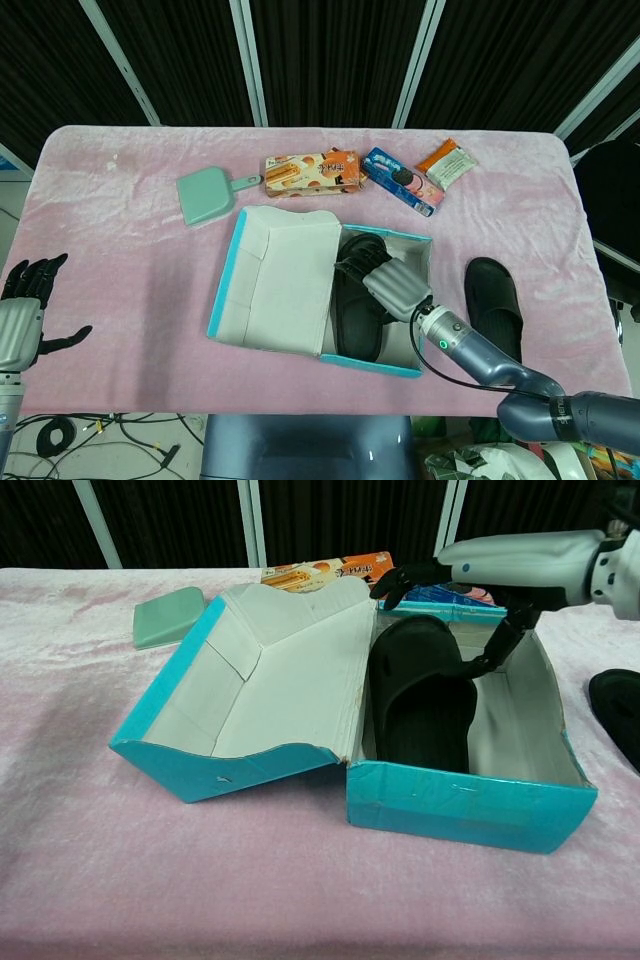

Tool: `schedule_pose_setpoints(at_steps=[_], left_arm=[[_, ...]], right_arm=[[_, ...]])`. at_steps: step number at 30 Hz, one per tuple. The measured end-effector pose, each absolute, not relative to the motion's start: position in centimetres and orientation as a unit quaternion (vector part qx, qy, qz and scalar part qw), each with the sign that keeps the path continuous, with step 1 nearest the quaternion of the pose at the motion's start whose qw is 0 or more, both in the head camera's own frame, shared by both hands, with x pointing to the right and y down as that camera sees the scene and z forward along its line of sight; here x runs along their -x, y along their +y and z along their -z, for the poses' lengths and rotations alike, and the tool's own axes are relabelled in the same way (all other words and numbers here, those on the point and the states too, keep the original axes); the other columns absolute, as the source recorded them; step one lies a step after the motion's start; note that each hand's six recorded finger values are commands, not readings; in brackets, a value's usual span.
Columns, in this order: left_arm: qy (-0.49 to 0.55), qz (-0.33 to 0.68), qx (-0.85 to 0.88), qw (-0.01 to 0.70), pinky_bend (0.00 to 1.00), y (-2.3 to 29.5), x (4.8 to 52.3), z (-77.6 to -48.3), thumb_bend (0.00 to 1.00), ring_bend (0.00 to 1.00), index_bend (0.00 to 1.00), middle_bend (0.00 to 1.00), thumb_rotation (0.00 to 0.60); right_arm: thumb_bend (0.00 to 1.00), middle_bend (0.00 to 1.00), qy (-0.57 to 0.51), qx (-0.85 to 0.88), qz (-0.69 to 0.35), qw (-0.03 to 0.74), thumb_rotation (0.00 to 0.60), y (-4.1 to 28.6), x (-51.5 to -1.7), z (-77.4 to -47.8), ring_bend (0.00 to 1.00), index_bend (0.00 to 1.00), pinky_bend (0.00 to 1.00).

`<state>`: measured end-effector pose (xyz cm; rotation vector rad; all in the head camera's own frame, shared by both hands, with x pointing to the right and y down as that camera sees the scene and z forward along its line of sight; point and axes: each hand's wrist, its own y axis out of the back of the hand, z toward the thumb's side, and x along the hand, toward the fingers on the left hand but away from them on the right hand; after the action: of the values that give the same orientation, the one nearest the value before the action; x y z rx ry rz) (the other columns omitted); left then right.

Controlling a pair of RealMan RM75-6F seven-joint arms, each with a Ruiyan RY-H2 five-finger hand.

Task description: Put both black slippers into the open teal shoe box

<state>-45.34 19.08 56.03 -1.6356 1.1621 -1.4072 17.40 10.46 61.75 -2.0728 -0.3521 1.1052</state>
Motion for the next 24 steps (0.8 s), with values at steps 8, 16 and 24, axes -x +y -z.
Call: schedule_pose_setpoints(at_steps=[8, 16, 24], left_arm=[[0.444, 0.538, 0.631, 0.339, 0.0, 19.0, 45.0, -56.1, 0.0, 0.06, 0.0, 0.11, 0.6], [0.445, 0.539, 0.628, 0.341, 0.0, 19.1, 45.0, -55.8, 0.0, 0.06, 0.0, 0.11, 0.6], [0.447, 0.543, 0.625, 0.339, 0.0, 19.2, 45.3, -55.8, 0.0, 0.06, 0.0, 0.11, 0.6]], right_arm=[[0.24, 0.15, -0.115, 0.794, -0.475, 0.361, 0.6, 11.9, -20.5, -62.9, 0.0, 0.11, 0.03], [0.24, 0.15, -0.081, 0.793, -0.49, 0.352, 0.6, 12.9, -20.3, -65.6, 0.0, 0.11, 0.03], [0.24, 0.16, -0.074, 0.804, -0.466, 0.362, 0.6, 12.9, -18.3, -65.2, 0.0, 0.11, 0.03]])
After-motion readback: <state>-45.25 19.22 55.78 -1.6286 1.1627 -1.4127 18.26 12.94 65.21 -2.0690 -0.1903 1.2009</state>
